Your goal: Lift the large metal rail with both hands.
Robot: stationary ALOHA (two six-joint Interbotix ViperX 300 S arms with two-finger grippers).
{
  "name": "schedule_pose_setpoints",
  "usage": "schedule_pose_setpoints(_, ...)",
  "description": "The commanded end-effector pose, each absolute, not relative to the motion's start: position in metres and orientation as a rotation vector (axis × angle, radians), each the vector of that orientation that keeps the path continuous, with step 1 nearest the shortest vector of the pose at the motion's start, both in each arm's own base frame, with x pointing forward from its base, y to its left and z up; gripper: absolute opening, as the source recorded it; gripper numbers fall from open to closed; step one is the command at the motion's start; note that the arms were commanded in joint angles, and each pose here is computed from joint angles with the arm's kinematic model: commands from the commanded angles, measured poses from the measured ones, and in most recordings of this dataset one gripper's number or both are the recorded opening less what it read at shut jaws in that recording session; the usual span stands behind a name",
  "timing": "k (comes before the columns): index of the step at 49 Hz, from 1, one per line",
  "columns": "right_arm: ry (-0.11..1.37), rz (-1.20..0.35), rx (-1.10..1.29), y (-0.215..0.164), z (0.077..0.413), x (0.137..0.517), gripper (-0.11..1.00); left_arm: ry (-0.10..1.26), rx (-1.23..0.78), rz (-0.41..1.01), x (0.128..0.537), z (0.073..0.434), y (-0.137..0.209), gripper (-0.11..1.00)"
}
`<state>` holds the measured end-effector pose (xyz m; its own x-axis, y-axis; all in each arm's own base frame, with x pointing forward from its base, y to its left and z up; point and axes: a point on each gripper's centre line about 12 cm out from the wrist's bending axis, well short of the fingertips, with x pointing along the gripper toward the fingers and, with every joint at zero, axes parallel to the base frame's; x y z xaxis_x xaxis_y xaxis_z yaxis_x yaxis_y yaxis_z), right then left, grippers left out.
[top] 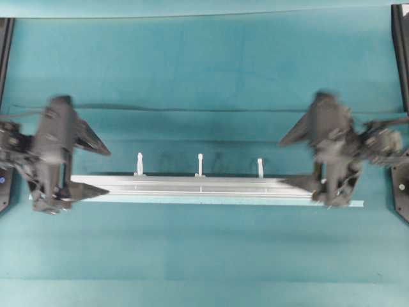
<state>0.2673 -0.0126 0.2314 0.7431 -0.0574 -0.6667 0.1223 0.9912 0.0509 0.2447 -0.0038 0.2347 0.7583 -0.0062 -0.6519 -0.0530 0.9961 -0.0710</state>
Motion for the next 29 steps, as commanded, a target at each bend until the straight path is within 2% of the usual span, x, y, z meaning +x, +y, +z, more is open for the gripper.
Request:
schedule_pose_setpoints(1, 0.625, -0.101, 0.102, -0.015, 0.245, 0.261, 0.94, 0.665, -0.092, 0.026, 0.240, 0.245, -0.003, 0.99)
schedule_pose_setpoints(12, 0.470, -0.098, 0.106, -0.015, 0.270, 0.237, 0.94, 0.590, -0.096, 0.024, 0.228, 0.260, -0.003, 0.99)
schedule_pose_setpoints(29, 0.406, -0.097, 0.110, -0.014, 0.286, 0.215, 0.94, 0.461, -0.100, 0.022, 0.213, 0.288, -0.001, 0.98)
